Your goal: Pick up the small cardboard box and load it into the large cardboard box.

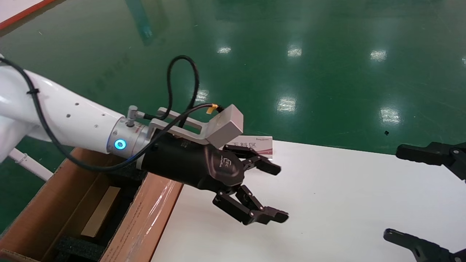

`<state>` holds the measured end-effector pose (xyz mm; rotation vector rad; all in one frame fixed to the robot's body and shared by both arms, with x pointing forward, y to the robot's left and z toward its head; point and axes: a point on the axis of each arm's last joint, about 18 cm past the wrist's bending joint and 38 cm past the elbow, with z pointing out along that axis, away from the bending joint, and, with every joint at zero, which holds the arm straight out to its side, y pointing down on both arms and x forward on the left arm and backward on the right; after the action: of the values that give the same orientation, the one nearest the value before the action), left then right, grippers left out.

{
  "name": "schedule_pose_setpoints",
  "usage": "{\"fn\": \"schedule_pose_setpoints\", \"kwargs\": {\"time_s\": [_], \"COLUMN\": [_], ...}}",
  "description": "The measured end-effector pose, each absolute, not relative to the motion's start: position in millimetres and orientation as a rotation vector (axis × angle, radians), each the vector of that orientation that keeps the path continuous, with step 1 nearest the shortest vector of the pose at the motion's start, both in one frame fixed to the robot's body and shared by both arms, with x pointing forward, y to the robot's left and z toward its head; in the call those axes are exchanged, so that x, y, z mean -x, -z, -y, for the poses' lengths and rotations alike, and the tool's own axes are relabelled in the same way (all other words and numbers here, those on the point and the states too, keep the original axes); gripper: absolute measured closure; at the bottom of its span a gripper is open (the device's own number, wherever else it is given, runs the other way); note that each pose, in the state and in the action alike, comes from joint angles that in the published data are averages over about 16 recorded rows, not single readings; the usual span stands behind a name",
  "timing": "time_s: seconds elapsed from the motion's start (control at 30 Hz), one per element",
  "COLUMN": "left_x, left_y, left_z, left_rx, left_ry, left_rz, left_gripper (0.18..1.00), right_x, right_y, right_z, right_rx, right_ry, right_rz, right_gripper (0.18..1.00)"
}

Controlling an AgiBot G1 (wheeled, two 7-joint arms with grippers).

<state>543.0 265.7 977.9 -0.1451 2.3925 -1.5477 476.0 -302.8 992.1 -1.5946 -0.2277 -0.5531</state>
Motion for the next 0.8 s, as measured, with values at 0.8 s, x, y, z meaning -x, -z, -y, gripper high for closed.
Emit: {"fn": "schedule_pose_setpoints", "kwargs": {"time_s": [0.8], "left_x": [-480], "left_y": [-992], "left_z": [-297], "left_rx": [-0.259], "left_ry": [1.798], "left_rz": [-1.951], "left_gripper": [0.184], "right_x": [-476], "right_y": [-992], "right_z": [303], "right_rx": [1.595], "right_ry": [0.553], "right_rz": [0.229], "right_gripper": [0.178]}}
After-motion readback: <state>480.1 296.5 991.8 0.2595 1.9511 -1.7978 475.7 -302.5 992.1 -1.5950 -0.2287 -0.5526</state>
